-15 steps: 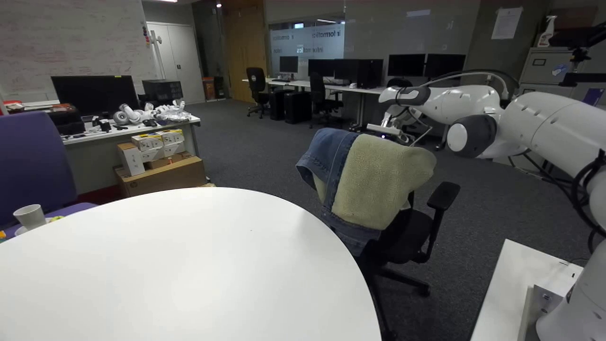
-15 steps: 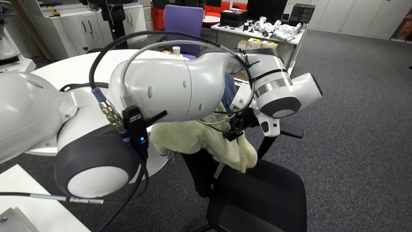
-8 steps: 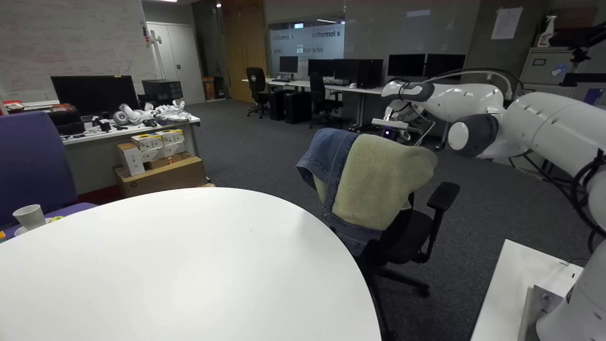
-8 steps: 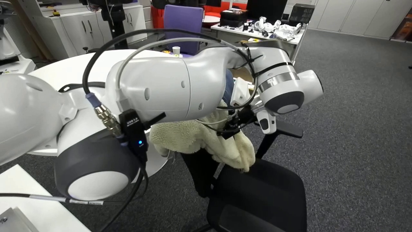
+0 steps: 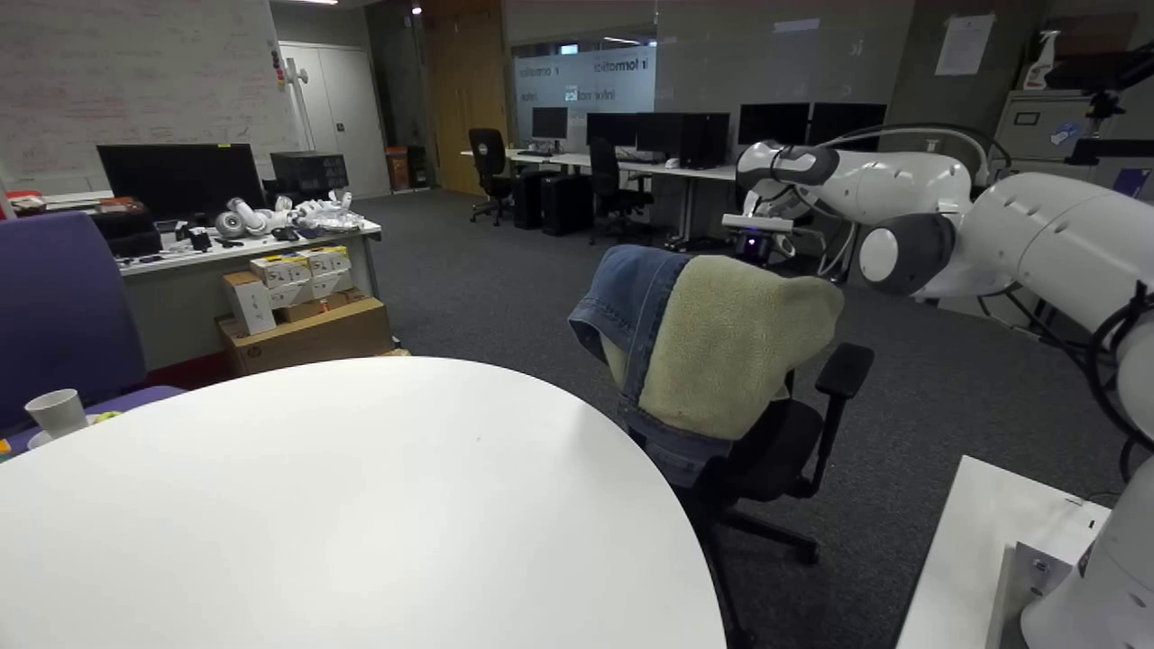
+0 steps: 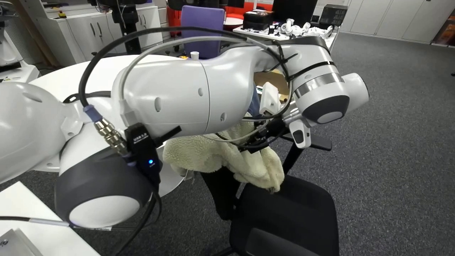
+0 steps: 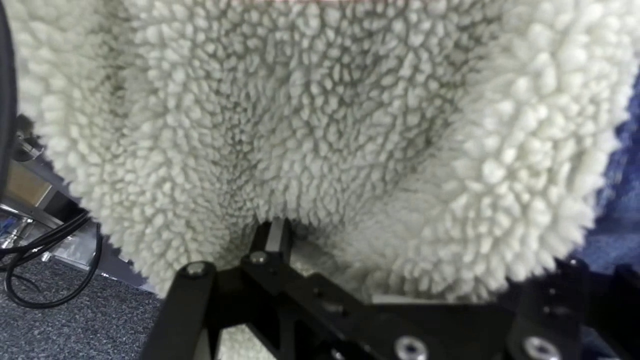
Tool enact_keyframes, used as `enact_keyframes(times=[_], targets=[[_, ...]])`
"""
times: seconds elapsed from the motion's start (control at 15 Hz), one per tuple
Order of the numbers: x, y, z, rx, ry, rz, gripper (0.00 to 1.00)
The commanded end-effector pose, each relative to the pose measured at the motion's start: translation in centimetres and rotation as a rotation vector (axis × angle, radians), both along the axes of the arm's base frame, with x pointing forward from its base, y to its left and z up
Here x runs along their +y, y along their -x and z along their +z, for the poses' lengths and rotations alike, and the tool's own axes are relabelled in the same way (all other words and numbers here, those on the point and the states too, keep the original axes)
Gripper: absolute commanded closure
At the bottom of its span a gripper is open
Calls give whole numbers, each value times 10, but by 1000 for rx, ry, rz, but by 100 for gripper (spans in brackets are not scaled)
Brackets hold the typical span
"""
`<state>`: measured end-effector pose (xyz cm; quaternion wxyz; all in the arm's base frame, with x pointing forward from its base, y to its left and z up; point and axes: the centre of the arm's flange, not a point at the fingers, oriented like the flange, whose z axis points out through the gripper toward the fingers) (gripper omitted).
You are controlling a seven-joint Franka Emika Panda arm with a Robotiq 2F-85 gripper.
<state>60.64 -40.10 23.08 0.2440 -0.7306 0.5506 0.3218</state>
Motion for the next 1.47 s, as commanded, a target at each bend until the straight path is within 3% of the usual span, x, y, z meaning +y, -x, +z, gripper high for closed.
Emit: enact_keyframes(times=[0.0,0.4,0.67,0.8,0.93,1.4], targets=[[0,14,28,12,-19,23,26],[-6,20,49,-6,36,-25,71],[-12,41,87,-123,138,-105,98],[-21,58,112,-183,170,-130,98],[-27,69,132,-180,162,-138,97],[-7,81,144,-175,133,-85,97]])
